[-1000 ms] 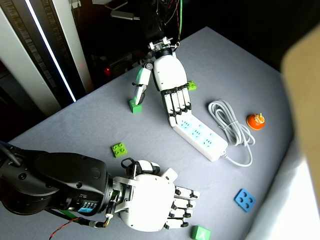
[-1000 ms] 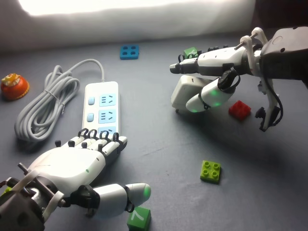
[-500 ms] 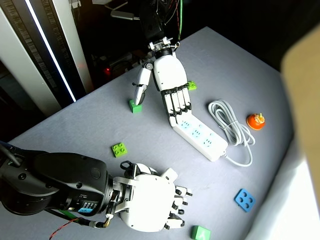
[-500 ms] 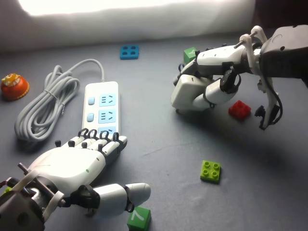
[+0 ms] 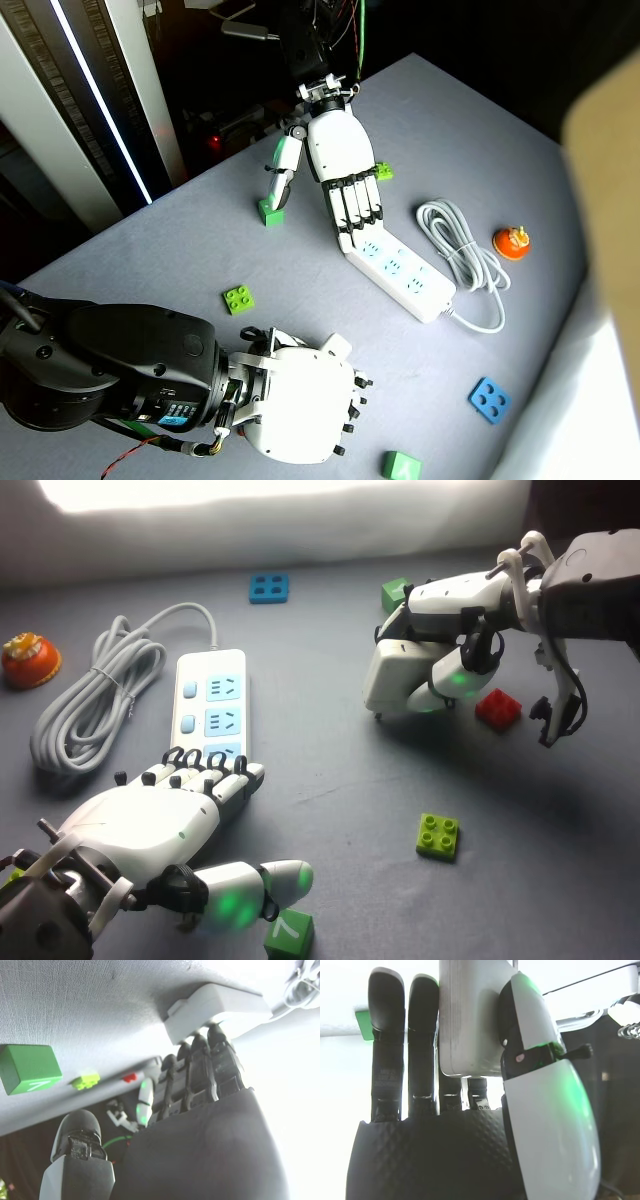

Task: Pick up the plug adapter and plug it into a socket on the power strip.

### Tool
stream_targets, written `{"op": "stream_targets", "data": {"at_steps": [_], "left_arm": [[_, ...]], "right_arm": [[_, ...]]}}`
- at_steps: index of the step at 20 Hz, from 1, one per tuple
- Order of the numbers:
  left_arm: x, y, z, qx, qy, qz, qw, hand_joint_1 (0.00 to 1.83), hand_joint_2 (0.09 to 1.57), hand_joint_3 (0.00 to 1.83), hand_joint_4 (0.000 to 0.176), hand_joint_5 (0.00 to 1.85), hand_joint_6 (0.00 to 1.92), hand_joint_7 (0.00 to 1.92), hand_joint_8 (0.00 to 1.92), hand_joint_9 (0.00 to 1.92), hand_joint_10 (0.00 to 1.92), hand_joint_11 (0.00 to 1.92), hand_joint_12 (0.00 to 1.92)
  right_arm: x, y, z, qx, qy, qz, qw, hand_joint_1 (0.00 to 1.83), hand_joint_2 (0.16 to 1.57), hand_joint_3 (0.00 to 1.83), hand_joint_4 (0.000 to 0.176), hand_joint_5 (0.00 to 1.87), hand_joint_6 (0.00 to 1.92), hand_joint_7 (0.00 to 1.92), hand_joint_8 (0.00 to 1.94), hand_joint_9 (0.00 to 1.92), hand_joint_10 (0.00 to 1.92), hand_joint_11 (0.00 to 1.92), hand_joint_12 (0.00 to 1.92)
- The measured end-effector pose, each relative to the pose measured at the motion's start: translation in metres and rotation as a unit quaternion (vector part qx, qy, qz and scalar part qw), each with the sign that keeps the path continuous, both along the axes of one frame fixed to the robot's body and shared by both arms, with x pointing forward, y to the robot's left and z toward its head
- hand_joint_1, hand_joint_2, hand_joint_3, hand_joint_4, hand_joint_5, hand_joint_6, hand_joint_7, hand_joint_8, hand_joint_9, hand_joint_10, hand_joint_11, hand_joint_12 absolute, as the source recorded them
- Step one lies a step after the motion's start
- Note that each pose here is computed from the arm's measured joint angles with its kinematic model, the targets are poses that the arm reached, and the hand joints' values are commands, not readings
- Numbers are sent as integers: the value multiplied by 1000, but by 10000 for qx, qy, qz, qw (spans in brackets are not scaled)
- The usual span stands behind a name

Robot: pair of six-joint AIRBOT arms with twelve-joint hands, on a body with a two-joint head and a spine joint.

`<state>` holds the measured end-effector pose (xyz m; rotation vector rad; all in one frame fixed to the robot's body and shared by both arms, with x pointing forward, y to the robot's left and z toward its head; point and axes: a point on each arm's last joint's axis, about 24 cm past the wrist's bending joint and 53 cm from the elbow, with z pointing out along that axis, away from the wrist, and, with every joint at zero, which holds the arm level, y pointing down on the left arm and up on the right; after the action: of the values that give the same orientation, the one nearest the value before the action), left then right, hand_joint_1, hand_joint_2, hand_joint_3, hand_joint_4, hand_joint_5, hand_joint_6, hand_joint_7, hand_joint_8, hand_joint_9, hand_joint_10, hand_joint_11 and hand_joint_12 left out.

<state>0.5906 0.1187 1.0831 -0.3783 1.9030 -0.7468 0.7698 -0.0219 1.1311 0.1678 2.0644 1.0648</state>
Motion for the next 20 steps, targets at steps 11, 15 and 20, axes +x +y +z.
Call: {"op": "stream_targets", "data": {"at_steps": [11,15,20], "left_arm": [[-1,1,-1,28,-4,3,10000,0,1150,1,0,32,0,46,2,58,1,0,236],[-1,1,-1,27,-3,5,10000,0,1153,1,0,49,7,56,5,67,4,0,240],[-1,1,-1,28,-3,-1,10000,0,1157,1,0,35,2,45,2,59,2,0,194]], "right_arm": [[6,-2,67,21,-795,13,9968,1352,1207,0,0,741,1097,765,1345,809,1489,777,1458],[8,13,98,-54,-1251,109,9921,1354,1199,1,0,753,1094,777,1307,826,1475,791,1438],[-2,38,102,-73,-1376,324,9899,1357,1190,1,0,775,1077,790,1292,835,1442,808,1408]]}}
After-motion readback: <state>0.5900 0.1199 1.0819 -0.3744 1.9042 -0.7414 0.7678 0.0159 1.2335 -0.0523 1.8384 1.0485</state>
